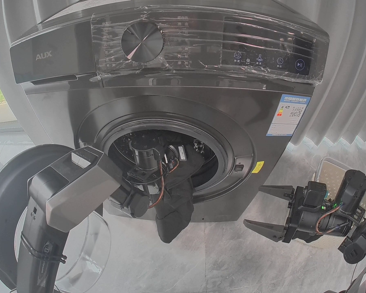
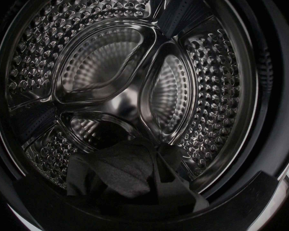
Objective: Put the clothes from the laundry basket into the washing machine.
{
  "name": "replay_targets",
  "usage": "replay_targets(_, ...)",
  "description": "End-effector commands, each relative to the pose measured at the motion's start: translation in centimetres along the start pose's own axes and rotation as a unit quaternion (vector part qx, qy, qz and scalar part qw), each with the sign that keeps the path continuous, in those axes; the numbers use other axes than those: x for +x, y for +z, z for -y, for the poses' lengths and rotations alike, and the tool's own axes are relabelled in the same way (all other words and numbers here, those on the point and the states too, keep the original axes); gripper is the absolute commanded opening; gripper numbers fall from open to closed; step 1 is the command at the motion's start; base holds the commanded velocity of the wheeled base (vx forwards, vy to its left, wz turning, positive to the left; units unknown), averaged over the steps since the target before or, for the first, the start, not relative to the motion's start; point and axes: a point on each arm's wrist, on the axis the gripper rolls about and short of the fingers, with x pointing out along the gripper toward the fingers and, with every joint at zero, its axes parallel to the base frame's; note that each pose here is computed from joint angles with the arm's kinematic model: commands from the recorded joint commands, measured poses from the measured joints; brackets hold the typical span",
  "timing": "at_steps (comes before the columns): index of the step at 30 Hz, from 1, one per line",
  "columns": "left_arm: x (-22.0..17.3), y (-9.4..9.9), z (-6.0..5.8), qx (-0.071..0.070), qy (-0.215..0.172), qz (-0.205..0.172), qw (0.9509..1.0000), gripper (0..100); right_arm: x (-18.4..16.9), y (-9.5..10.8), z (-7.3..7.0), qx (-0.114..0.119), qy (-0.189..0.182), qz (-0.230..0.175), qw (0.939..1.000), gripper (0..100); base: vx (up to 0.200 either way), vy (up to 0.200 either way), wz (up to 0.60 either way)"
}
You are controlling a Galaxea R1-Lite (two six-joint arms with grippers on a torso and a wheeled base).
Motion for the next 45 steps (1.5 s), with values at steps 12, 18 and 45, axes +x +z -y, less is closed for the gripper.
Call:
replay_targets(12,3.0,-0.5,-0.6,-0.006,0.010,0.016,0.9998,0,0.0,0.0,0.0,0.000,0.000,-0.001,1.0000,100,0.000,0.000,0.00)
replay_targets(18,3.9,0.0,-1.0,-0.007,0.015,0.024,0.9996,0,0.0,0.0,0.0,0.000,0.000,-0.001,1.0000,100,0.000,0.000,0.00)
replay_targets(45,4.1,-0.6,-1.4,-0.003,0.021,0.007,0.9997,100,0.0,-0.1,0.0,0.000,0.001,-0.002,1.0000,100,0.000,0.000,0.00)
